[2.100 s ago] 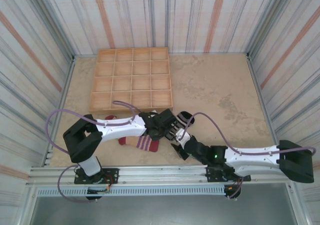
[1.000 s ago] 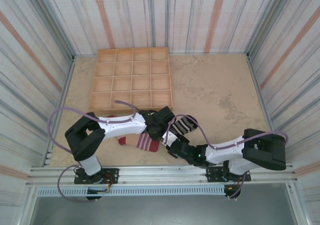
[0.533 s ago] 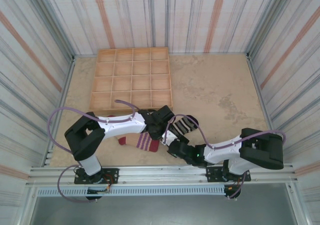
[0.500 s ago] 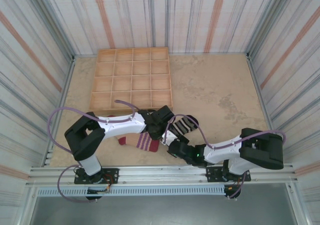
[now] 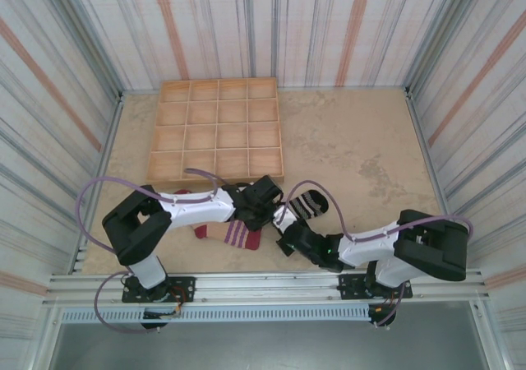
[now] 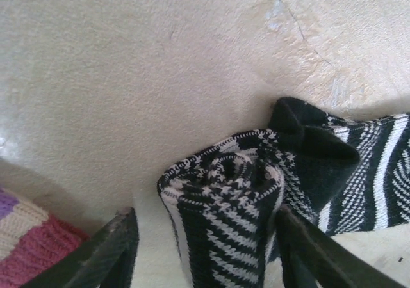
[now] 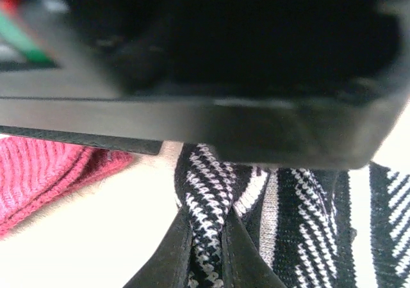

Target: Roll the socks

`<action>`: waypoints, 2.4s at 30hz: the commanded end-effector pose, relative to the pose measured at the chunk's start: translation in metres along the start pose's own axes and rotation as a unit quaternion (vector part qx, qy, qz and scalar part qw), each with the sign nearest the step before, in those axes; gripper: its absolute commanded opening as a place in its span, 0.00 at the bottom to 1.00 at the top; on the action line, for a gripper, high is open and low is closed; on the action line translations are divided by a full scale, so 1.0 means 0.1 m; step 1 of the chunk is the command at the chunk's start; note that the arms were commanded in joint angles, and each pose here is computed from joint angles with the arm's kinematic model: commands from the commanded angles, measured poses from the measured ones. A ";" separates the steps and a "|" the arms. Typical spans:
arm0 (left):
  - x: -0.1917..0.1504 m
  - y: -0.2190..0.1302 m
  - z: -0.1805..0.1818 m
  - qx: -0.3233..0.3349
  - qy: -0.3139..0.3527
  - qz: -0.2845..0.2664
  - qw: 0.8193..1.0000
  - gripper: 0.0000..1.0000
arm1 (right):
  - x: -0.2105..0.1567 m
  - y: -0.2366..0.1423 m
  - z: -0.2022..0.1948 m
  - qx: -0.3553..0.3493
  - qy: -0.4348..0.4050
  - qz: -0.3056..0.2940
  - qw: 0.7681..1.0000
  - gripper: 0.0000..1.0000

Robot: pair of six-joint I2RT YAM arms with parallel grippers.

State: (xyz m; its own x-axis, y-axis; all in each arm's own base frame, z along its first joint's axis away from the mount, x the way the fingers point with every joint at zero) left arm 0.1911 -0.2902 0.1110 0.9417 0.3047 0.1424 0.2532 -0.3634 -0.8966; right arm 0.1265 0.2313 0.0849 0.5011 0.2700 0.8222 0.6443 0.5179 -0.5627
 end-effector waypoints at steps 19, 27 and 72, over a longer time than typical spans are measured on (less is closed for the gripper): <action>0.14 -0.41 -0.02 -0.009 0.042 -0.087 0.995 0.74 | -0.54 0.06 -0.51 0.058 0.284 0.183 0.939 0.00; 0.11 -0.42 -0.02 0.003 0.051 -0.091 0.995 0.70 | -0.64 -0.06 -0.57 0.013 0.371 0.260 0.891 0.00; -0.31 0.13 -0.55 -0.104 0.140 0.032 0.984 0.43 | -1.08 -0.56 -1.05 -0.146 0.639 0.345 0.672 0.00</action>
State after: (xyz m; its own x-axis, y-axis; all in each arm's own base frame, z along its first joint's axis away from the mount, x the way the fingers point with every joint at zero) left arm 0.1768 -0.3457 0.1221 0.9727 0.0512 0.2263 0.2170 -0.5466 -0.8088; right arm 0.1546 0.1335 0.0728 0.8519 -0.4875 -0.1913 0.2337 0.6808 -0.6942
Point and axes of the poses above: each hand's point on the last joint's axis, 136 mm out from that joint toward the fingers, its own y axis out along the fingers, its own z axis along the line the jaws close on, x = y × z, the point moved 8 cm from there along -y, back along the fingers, and after that the axes turned 11 degrees about y, right-handed, at the moved point
